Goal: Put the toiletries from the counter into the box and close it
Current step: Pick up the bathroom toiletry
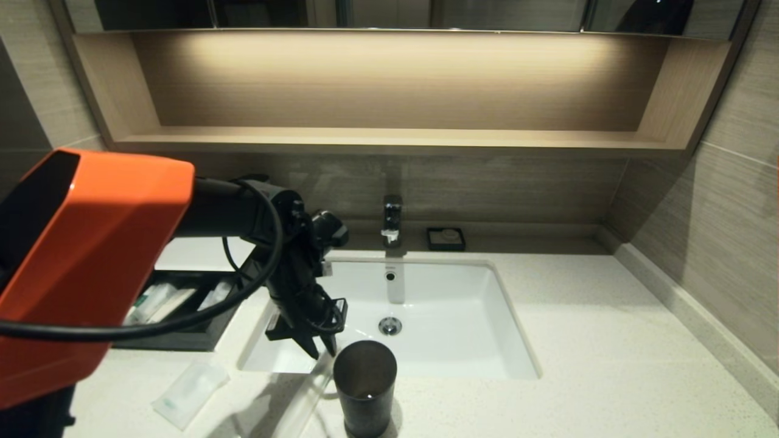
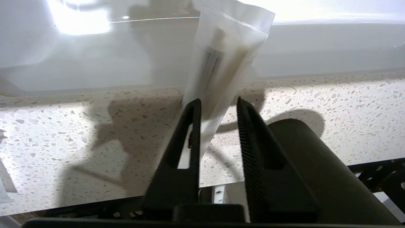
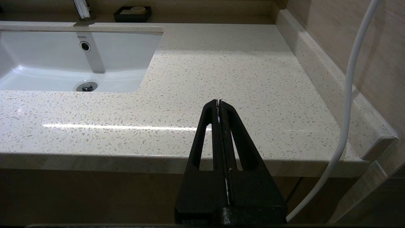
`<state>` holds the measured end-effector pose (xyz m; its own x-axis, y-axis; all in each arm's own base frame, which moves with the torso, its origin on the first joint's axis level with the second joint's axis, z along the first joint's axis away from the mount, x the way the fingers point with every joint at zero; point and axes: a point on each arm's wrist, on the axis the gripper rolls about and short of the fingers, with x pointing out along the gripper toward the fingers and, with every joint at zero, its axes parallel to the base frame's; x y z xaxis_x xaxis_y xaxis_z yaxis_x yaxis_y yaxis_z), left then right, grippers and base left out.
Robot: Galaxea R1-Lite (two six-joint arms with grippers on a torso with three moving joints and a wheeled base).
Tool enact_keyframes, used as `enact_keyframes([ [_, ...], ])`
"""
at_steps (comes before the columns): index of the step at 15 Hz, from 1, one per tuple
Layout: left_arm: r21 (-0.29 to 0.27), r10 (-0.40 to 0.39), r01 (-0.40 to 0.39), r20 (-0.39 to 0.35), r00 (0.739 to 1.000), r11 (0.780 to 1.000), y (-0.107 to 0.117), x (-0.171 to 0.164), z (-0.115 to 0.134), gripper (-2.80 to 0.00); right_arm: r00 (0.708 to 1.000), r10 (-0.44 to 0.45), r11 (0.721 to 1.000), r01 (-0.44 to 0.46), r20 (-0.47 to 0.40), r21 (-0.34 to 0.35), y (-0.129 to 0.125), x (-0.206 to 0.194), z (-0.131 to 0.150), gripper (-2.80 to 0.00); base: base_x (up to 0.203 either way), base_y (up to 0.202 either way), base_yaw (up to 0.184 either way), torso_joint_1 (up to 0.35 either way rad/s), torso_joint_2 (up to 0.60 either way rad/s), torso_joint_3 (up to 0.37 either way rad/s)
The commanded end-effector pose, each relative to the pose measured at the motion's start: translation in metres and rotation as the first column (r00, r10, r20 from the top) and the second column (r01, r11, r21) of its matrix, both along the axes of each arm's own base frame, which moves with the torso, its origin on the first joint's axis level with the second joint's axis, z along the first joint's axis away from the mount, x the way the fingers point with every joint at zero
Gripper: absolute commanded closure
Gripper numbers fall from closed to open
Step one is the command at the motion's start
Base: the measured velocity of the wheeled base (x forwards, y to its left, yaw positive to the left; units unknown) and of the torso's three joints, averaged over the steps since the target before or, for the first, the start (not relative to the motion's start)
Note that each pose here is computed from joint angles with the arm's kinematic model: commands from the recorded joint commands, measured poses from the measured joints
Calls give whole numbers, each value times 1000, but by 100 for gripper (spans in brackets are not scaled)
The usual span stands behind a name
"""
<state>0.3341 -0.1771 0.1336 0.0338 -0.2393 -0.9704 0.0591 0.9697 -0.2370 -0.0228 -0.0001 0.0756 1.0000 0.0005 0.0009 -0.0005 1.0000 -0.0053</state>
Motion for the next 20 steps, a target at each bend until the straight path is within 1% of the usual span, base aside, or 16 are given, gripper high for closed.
enact_keyframes([
  [1,2,-4,4,-6,1000,1000,0,-1,-1,-280,1000,1,1000,-1,-1,-1,0,0,0,0,0,0,0,0,0,0],
  [6,9,-15,15,-14,1000,1000,-3,2,-7,-280,1000,0,1000,0,-1,-1,0,0,0,0,0,0,0,0,0,0],
  [9,16,-36,36,-18,999,999,-4,3,-11,-280,1000,0,1000,0,-1,-1,0,0,0,0,0,0,0,0,0,0],
  [14,24,-38,39,-17,999,999,-5,7,-15,-280,1000,1,1000,-1,-1,-1,0,0,0,0,0,0,0,0,0,0],
  [16,42,-40,41,-19,999,998,-6,9,-19,-280,1000,1,1000,-1,-1,-1,0,0,0,0,0,0,0,0,0,0],
  [18,60,-58,59,-18,998,996,-6,10,-24,-280,1000,0,1000,0,-1,-1,0,0,0,0,0,0,0,0,0,0],
  [20,63,-60,61,-19,998,996,-7,13,-27,-280,1000,1,1000,-1,-1,-1,0,0,0,0,0,0,0,0,0,0],
])
